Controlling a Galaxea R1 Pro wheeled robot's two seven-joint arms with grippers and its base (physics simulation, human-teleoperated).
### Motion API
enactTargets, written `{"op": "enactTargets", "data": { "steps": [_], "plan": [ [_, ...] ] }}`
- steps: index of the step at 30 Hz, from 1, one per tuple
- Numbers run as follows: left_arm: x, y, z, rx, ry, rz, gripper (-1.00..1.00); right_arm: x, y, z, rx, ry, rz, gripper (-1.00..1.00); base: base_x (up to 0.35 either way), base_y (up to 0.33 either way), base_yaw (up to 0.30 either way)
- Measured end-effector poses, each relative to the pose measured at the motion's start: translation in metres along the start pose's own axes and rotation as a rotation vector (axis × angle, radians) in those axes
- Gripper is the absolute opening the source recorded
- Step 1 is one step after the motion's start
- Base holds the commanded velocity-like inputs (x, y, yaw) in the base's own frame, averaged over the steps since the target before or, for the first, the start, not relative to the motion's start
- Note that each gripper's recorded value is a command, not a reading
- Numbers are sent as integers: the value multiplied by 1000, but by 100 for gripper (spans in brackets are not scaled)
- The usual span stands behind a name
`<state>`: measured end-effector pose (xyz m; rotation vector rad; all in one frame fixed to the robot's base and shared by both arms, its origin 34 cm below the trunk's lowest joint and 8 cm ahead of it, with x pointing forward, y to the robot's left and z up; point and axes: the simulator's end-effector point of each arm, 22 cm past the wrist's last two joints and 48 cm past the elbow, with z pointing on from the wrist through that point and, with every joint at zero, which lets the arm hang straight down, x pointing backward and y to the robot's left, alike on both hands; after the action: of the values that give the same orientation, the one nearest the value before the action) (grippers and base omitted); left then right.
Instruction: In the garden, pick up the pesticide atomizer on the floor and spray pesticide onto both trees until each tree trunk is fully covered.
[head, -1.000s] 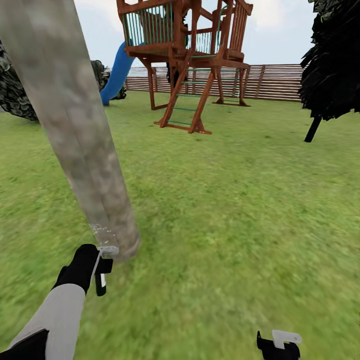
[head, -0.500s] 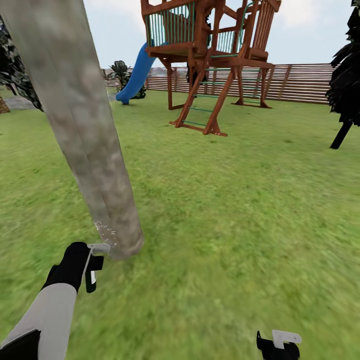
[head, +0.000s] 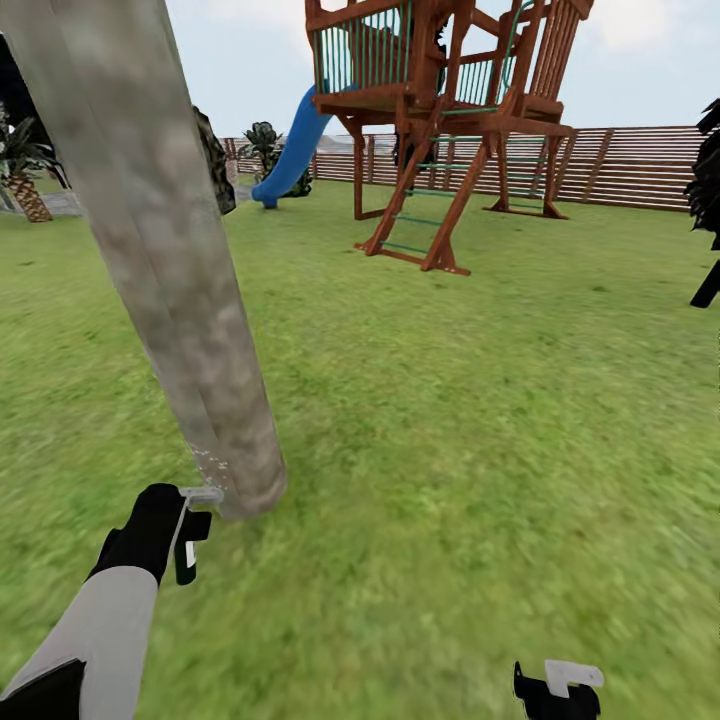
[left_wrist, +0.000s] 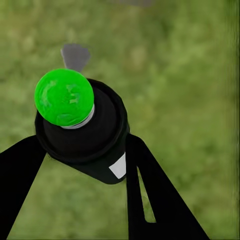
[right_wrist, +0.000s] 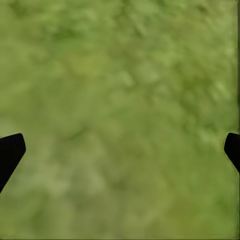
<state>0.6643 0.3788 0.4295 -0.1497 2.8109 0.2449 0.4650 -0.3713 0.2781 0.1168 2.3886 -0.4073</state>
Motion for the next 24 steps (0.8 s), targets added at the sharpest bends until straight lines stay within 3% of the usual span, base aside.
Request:
{"op": "enactTargets", "data": {
  "steps": [9, 19, 24],
  "plan": [
    [0, 0, 0, 0, 0, -2, -100, 0, 0, 0, 0, 0, 0, 100, 14, -272, 0],
    [0, 6, 0, -10, 1, 0, -100, 0, 0, 0, 0, -1, 0, 100, 79, -265, 251],
    [-3, 1, -1, 2, -3, -5, -100, 0, 0, 0, 0, -1, 0, 100, 115, -253, 27]
  ]
}}
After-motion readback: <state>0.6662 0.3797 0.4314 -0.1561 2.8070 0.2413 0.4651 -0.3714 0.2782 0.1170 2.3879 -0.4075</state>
